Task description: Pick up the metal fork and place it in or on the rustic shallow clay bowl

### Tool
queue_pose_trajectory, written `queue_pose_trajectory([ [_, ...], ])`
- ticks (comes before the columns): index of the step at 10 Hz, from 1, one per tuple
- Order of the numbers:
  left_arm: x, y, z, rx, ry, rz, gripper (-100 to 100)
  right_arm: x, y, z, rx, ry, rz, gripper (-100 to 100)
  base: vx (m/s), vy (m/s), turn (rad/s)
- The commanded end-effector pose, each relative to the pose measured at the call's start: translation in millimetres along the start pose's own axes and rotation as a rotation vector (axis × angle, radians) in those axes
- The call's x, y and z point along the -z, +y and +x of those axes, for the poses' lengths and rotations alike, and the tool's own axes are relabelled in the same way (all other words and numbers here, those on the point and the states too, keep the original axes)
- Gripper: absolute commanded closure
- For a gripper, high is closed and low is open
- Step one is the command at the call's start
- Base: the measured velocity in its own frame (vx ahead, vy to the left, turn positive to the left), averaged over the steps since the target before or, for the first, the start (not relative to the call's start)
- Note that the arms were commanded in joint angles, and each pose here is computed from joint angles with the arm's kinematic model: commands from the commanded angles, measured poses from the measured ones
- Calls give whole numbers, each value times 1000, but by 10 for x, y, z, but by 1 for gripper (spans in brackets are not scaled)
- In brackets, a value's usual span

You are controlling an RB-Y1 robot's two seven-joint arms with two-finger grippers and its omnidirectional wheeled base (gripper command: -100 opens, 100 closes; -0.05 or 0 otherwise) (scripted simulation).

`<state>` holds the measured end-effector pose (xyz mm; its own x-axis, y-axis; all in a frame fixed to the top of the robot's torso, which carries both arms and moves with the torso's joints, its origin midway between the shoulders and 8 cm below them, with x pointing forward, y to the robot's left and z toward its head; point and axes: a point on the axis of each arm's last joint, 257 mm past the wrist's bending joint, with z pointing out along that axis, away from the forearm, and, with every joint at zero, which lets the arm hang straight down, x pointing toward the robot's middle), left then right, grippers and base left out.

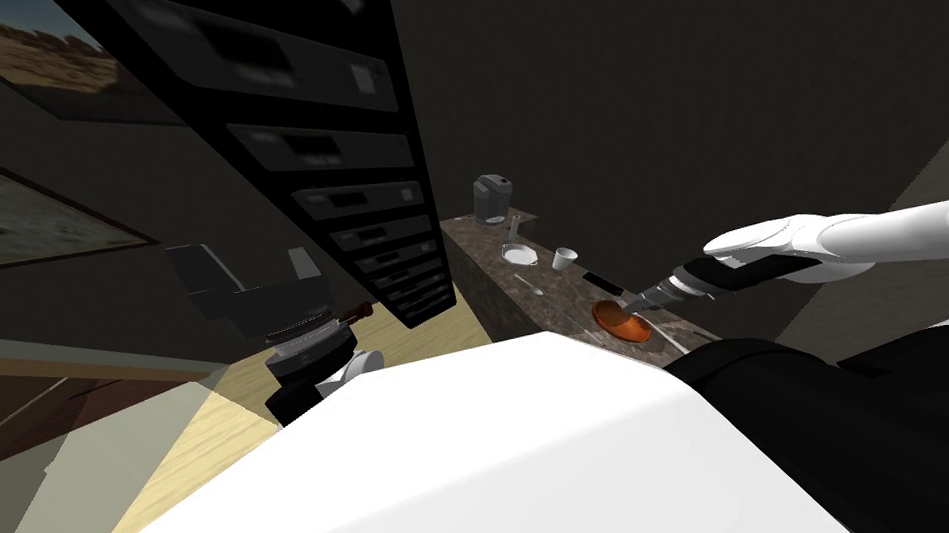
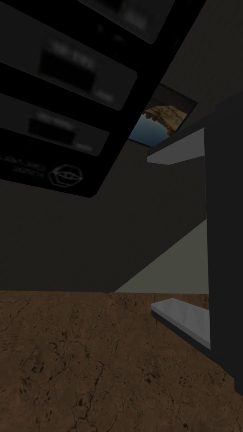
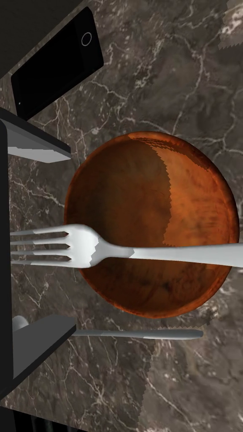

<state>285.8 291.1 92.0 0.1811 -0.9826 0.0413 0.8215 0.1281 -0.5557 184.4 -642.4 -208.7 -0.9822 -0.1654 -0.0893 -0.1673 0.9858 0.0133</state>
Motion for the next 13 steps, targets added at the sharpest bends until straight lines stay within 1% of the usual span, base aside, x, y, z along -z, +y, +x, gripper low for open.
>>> queue_pose_trajectory([
  [1,0,0,0,0,0,0,0,0,0,0,0,0,0,0,0,0,0],
  [2,0,0,0,0,0,0,0,99,28,-123,9,-2,-1,-100,-8,3,-30],
  [4,0,0,0,0,0,0,0,197,60,-243,19,-3,-3,-100,-23,-2,-38],
  [7,0,0,0,0,0,0,0,445,161,-529,42,-4,-5,-100,-29,-6,-30],
  [9,0,0,0,0,0,0,0,446,165,-504,41,-5,-3,-100,-8,-2,-4],
  [10,0,0,0,0,0,0,0,449,168,-508,40,-5,-5,0,0,0,0],
  [13,0,0,0,0,0,0,0,448,168,-507,40,-5,-4,0,0,0,0],
])
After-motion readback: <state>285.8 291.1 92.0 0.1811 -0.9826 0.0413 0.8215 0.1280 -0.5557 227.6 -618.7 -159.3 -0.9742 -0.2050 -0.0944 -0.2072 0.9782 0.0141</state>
